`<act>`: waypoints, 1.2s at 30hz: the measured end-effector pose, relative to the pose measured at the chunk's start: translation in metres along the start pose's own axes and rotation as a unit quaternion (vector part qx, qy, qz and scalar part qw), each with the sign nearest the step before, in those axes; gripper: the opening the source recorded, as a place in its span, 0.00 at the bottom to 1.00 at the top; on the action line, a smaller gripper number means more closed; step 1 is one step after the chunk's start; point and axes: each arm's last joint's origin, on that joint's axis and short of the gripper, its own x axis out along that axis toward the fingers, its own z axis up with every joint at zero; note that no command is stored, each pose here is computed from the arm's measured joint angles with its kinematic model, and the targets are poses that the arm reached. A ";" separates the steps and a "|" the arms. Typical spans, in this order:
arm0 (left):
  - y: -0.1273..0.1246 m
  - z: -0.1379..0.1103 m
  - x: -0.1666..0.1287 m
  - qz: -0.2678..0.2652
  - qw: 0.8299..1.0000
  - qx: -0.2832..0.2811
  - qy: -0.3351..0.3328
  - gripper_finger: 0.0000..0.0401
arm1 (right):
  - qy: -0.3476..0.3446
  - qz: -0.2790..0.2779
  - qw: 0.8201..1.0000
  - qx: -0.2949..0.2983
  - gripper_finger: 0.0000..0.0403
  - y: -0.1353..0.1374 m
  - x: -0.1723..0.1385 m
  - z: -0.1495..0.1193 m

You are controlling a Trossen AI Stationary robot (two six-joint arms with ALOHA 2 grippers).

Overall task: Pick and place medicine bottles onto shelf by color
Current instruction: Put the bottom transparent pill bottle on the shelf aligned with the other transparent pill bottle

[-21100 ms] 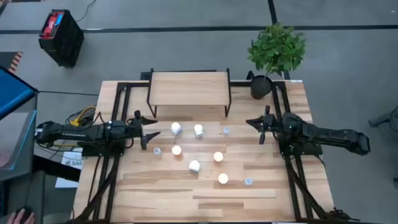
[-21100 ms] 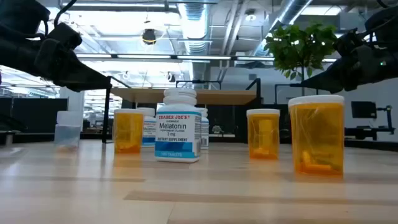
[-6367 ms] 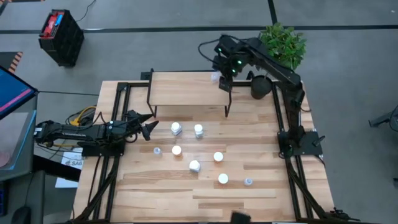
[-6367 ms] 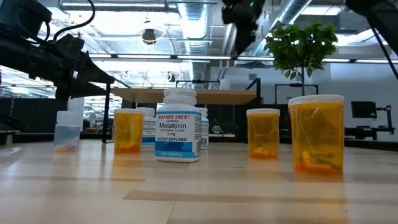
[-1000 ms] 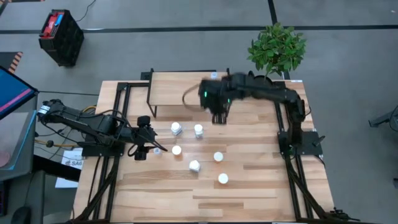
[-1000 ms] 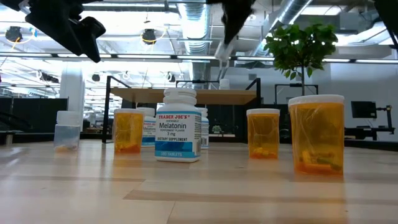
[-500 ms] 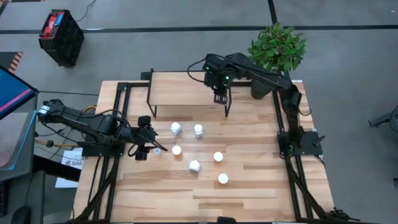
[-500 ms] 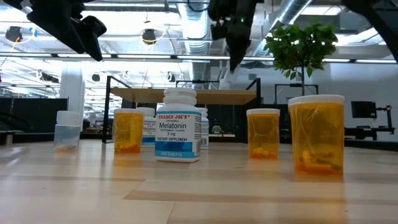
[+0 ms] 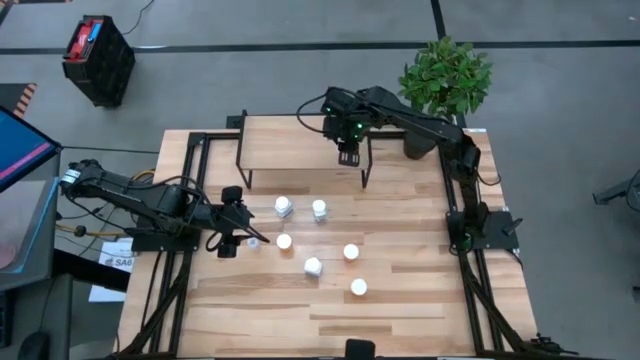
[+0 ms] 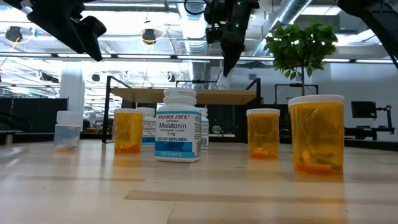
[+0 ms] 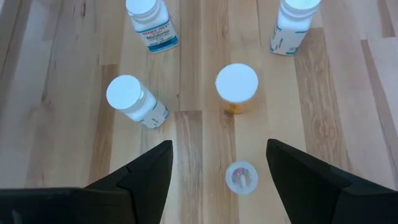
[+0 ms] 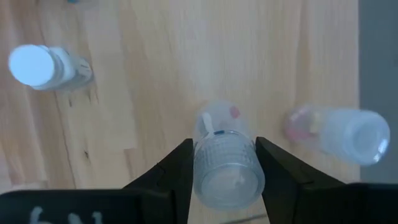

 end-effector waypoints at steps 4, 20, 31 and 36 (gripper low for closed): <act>0.000 0.000 0.000 0.000 1.000 0.000 0.000 0.61 | 0.015 0.000 1.000 0.006 0.42 -0.005 0.005 -0.003; 0.000 0.000 0.000 0.000 1.000 0.001 0.000 0.61 | 0.010 -0.007 1.000 0.014 0.55 -0.012 0.006 -0.004; 0.000 0.000 0.000 0.000 1.000 0.000 0.000 0.61 | 0.010 -0.033 0.999 0.014 0.61 -0.013 0.006 -0.002; 0.000 0.000 0.000 0.000 1.000 0.001 0.000 0.61 | 0.013 -0.054 0.998 0.021 0.61 -0.014 -0.003 -0.004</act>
